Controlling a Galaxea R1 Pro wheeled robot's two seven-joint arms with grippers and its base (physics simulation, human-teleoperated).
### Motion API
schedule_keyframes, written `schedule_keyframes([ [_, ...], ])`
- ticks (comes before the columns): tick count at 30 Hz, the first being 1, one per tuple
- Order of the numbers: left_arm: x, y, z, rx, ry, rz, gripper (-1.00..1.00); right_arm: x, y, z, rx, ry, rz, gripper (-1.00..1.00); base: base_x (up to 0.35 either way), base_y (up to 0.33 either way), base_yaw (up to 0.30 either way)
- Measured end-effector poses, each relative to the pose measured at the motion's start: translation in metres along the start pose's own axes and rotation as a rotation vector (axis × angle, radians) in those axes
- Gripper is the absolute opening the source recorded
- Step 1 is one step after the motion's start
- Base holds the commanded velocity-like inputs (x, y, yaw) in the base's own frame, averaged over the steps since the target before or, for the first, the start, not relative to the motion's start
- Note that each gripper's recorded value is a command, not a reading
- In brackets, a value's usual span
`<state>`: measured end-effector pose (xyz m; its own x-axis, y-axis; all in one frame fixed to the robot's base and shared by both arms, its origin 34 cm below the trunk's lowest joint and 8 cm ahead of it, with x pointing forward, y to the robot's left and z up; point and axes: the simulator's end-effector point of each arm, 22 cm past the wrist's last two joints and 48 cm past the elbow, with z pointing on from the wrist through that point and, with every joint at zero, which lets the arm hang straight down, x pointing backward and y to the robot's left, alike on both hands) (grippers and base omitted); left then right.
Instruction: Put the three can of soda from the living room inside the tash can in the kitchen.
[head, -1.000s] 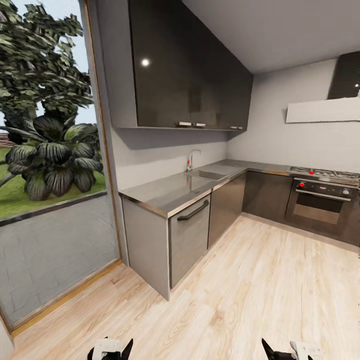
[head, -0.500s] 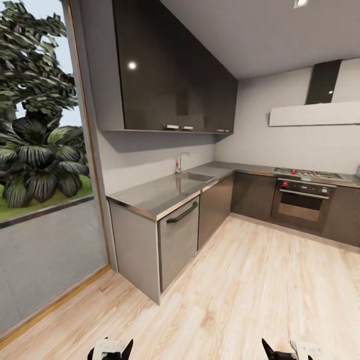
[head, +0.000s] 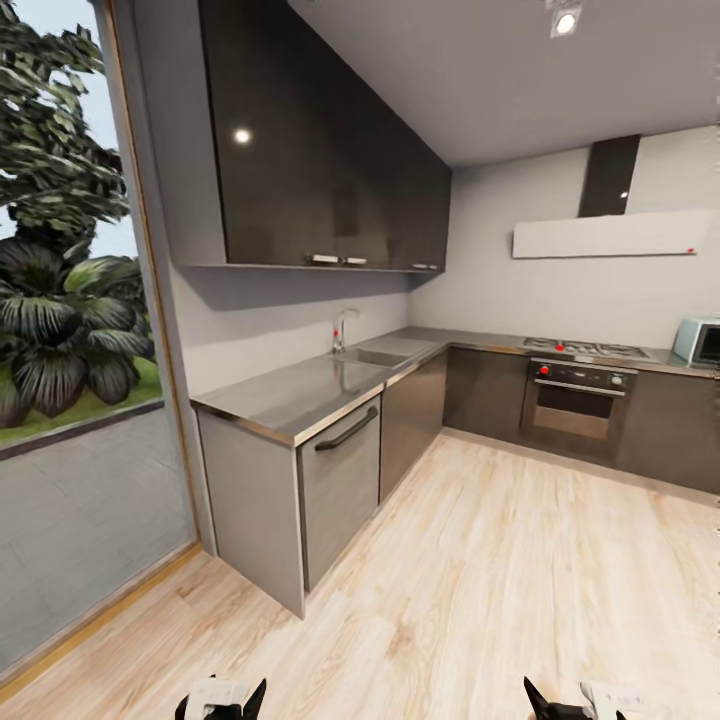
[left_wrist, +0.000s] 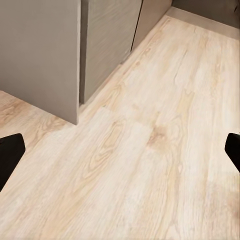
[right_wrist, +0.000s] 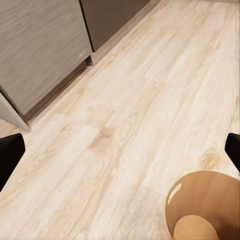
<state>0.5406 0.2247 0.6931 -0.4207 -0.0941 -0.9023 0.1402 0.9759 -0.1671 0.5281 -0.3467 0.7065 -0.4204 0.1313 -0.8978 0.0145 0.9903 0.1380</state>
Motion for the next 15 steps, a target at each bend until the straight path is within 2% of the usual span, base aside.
schedule_keyframes([
  [15,-0.0019,-0.0002,-0.0002,0.0,-0.004,0.002,1.0,-0.002,0.0003,0.0001,-0.001,-0.003,0.002,1.0,0.0,0.0,-0.135],
])
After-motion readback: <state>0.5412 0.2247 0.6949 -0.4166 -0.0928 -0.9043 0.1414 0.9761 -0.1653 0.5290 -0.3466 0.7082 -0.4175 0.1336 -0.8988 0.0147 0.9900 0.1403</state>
